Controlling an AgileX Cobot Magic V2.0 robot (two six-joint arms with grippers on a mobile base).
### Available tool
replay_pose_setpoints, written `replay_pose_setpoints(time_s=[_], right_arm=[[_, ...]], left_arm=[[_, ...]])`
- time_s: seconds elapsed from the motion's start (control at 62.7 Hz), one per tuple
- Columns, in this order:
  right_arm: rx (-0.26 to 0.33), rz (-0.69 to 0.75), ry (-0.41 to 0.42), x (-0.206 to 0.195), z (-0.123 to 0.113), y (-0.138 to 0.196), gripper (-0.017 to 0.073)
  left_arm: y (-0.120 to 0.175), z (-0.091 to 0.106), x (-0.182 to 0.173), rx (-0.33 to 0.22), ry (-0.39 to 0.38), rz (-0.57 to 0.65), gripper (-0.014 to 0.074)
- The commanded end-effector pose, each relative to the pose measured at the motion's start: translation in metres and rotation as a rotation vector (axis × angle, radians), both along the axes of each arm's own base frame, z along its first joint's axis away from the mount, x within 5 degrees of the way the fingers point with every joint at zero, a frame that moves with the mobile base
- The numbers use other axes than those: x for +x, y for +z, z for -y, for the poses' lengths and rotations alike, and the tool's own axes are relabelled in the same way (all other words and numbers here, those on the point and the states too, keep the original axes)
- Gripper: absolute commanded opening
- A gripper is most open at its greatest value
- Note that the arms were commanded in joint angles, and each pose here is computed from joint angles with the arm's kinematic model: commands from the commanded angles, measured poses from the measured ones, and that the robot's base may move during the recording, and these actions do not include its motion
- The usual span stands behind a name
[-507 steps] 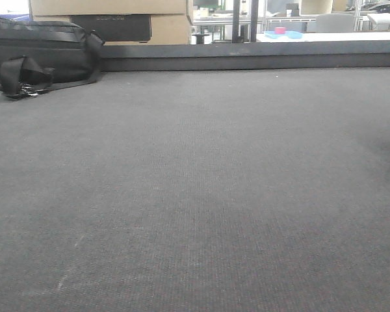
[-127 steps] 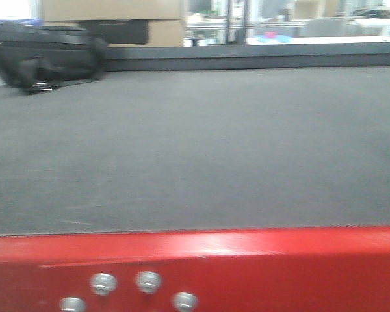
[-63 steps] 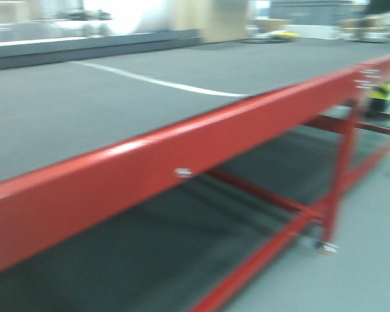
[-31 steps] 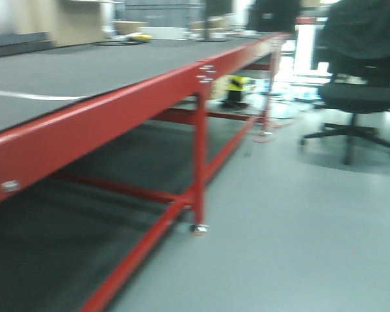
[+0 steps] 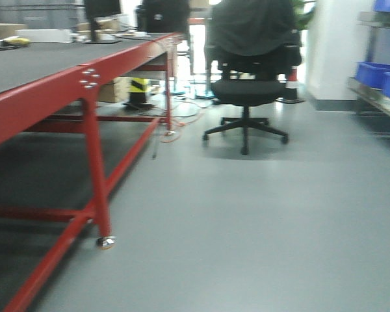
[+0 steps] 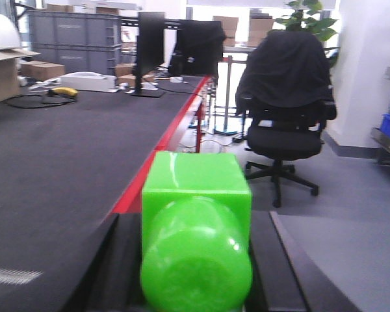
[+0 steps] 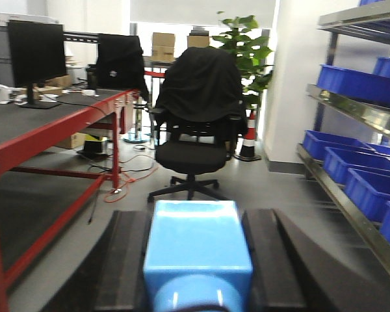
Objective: Grab block from conveyor and place in blue bin
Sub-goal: 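Drive the base away from the conveyor to the blue bin shelf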
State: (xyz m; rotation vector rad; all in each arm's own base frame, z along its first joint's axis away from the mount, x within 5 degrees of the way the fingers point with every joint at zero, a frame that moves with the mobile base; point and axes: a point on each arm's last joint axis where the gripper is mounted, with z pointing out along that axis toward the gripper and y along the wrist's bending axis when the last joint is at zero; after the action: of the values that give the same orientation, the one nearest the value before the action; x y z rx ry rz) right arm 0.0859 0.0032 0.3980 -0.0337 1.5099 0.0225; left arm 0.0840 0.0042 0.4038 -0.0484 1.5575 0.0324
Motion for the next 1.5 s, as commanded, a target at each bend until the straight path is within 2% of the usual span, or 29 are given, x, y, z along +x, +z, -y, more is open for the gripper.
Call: replay_pose_setpoints(time_s=[0.0, 1.483], right_arm=[[-0.003, 0.026, -0.006, -0.0008, 0.0005, 0.0020, -0.0162], [-0.003, 0.026, -0.006, -0.0008, 0.0005, 0.0020, -0.0162]], left_arm=[[0.0013, 0.0002, -0.0003, -0.004, -0.003, 0.019, -0.0111], [0.0013, 0.0002, -0.0003, -0.004, -0.003, 0.019, -0.0111]])
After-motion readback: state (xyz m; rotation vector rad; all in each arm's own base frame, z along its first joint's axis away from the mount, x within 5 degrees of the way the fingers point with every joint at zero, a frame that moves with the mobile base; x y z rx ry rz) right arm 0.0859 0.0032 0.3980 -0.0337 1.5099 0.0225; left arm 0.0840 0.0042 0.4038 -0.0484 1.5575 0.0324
